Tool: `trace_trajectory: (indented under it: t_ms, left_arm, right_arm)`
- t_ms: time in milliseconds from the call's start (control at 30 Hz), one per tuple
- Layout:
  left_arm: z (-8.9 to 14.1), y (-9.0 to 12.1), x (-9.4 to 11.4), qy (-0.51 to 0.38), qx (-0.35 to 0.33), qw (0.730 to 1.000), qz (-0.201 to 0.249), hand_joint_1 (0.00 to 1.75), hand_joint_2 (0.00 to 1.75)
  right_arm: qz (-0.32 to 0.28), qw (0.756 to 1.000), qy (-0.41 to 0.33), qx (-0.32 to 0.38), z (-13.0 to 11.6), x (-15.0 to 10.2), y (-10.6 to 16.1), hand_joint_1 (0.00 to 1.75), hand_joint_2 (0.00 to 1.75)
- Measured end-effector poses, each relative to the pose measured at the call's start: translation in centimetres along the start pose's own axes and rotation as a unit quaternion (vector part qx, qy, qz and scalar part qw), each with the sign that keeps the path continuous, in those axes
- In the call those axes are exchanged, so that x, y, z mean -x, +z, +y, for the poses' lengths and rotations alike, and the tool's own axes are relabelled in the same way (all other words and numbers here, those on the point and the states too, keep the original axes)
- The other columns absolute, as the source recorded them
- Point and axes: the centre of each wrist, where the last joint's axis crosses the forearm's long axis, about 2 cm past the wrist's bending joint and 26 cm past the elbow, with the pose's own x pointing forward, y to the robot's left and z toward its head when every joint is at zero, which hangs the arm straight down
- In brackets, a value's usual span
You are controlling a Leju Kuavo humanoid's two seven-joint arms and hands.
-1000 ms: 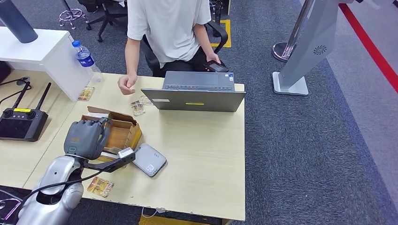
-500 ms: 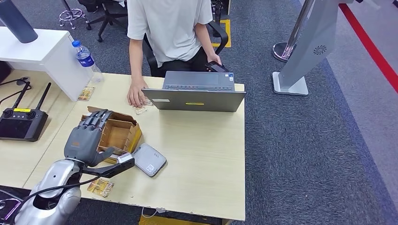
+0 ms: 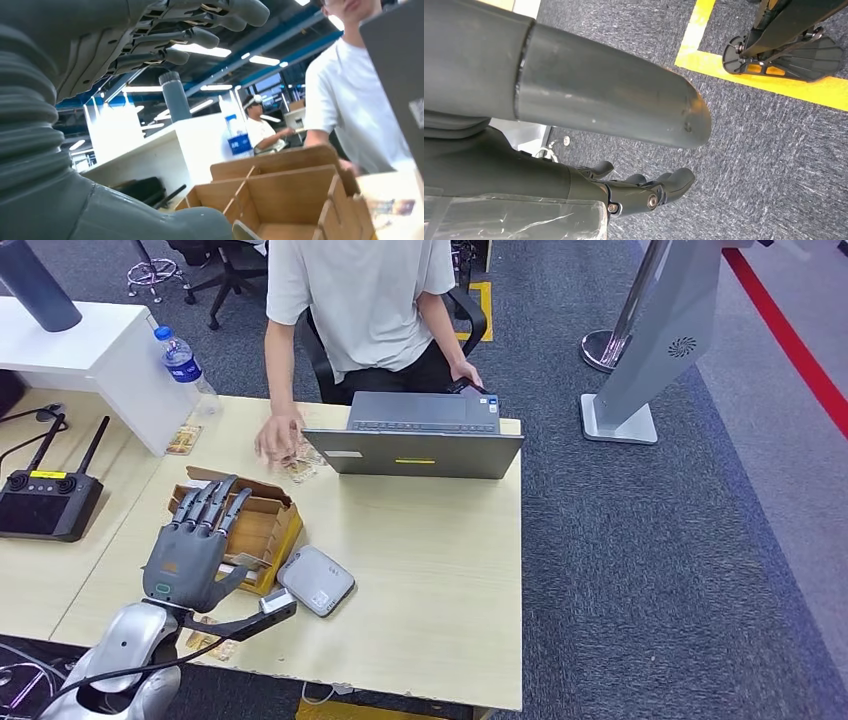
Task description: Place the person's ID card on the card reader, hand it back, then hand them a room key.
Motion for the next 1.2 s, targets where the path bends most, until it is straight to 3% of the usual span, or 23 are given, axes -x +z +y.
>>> trace_trajectory:
  t_ms: [533,1200]
  left_arm:
    - [-0.7,0.7,-0.9,0.014,0.035,0.999,0.03,0.0,1.75]
    - [-2.6,0.8,0.6,-0.025,0.094,0.988,0.121,0.0,1.75]
  right_arm:
    - [0.003,1.0,-0.001,0.002,0.0,0.1,0.0,0.0,0.0]
    - [0.007,1.0,0.008,0.003,0.0,0.1,0.0,0.0,0.0]
